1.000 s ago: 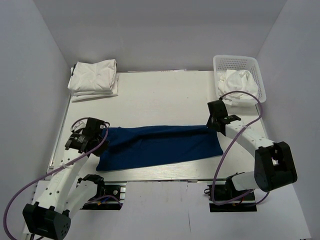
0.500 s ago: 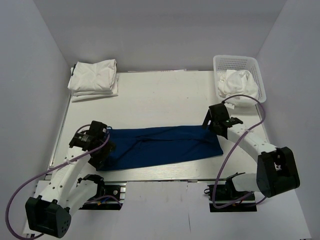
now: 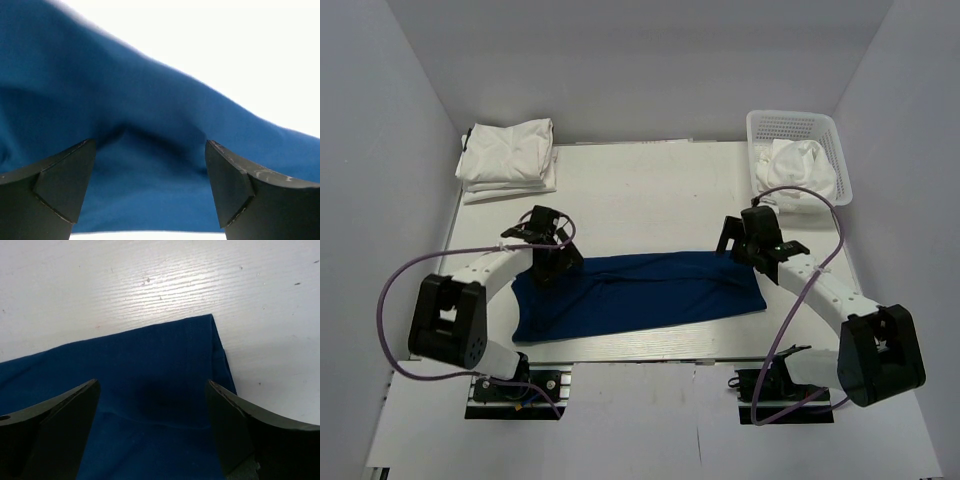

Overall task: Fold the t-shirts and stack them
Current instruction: Fold the other side of the tshirt into a rectangle

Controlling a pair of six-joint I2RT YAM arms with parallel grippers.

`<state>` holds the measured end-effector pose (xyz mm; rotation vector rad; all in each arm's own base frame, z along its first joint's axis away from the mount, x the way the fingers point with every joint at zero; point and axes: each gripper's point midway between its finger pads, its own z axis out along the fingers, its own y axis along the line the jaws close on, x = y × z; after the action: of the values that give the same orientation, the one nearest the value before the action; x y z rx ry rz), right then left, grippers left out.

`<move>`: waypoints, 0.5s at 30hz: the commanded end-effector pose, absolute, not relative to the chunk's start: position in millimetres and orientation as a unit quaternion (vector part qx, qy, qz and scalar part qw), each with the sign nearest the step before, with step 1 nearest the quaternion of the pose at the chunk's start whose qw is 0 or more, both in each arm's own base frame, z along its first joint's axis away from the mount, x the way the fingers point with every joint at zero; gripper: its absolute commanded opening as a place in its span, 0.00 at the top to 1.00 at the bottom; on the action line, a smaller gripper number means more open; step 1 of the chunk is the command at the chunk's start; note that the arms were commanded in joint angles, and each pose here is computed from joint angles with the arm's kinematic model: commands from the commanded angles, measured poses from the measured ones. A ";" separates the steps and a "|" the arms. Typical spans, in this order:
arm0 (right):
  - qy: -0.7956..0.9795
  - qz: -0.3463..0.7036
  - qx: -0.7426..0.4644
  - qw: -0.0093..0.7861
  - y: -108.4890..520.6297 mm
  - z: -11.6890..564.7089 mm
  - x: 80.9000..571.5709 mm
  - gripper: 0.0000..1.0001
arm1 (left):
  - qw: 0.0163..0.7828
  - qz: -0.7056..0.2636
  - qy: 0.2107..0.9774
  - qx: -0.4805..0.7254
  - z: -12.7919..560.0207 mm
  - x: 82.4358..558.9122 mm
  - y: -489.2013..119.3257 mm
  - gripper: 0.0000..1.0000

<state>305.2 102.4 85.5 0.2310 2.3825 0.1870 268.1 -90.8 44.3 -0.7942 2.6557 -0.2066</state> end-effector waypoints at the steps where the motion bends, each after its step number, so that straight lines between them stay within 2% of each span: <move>1: 0.924 0.087 0.068 0.365 109.1 83.5 307.2 0.10 | 0.221 -0.068 0.940 -0.249 49.2 297.9 -93.0 0.00; 8: 0.931 0.098 0.057 0.347 115.4 72.6 304.7 0.10 | 0.198 -0.125 0.952 -0.198 38.3 289.6 -122.4 0.00; 15: 0.934 0.095 0.057 0.339 116.0 67.5 304.7 0.10 | 0.163 -0.235 0.952 -0.109 48.2 247.2 -159.3 0.00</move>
<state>299.8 111.8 65.8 0.1713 2.4504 0.2273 265.6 -133.0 32.8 -0.4803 2.7213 -0.4456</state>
